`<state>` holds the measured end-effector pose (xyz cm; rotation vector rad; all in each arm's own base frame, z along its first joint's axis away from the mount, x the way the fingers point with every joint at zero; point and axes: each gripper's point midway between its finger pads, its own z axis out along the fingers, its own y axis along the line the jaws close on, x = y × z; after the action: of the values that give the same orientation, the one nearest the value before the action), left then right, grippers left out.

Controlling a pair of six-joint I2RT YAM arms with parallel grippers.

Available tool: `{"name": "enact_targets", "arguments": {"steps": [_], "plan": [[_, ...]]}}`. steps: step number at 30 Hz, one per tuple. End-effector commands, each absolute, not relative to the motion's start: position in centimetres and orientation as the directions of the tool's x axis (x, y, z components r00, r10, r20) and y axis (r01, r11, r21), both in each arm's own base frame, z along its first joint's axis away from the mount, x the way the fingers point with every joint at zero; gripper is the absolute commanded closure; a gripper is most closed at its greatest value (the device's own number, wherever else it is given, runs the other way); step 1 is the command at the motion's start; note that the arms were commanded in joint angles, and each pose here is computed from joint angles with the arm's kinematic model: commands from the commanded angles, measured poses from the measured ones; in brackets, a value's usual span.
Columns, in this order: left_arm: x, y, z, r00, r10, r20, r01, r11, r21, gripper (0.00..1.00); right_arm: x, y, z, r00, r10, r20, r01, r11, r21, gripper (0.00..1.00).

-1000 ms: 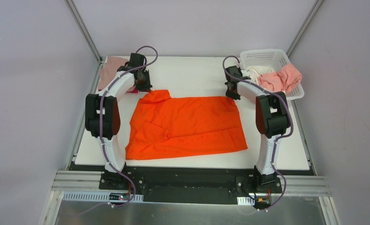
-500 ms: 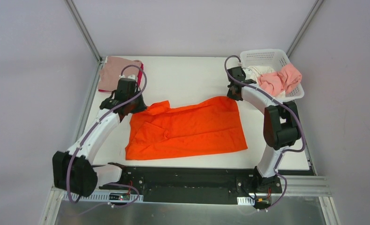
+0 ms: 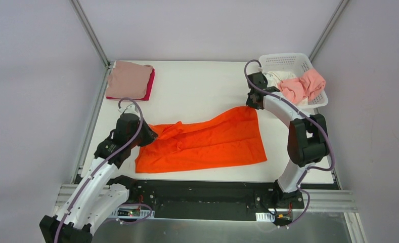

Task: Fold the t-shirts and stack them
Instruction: Fold the other side of the tshirt into a rectangle

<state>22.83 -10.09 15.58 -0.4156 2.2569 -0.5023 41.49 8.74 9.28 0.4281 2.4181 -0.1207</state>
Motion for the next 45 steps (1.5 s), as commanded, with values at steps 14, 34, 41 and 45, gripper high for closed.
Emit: {"name": "enact_targets", "arguments": {"steps": [14, 34, 41, 45], "plan": [[15.6, -11.5, 9.7, -0.748, -0.540, -0.386, -0.264, 0.776, -0.573, 1.00, 40.0, 8.9, 9.7, -0.725, 0.259, -0.638, 0.303, 0.952, 0.042, 1.00], [13.5, -12.3, 8.6, -0.773, -0.554, -0.310, -0.279, 0.735, -0.618, 0.48, 36.5, 6.0, 8.7, -0.700, 0.324, -0.636, 0.435, 0.900, -0.019, 0.55], [13.4, -13.5, 12.9, -0.776, -0.522, -0.354, -0.154, 0.701, -0.696, 0.01, 33.6, 3.0, 11.6, -0.633, 0.360, -0.686, 0.549, 0.833, -0.069, 0.13], [14.6, -12.9, 13.9, -0.751, -0.522, -0.404, -0.150, 0.731, -0.666, 0.01, 33.4, 4.8, 12.7, -0.646, 0.367, -0.669, 0.481, 0.876, 0.015, 0.03]]}}
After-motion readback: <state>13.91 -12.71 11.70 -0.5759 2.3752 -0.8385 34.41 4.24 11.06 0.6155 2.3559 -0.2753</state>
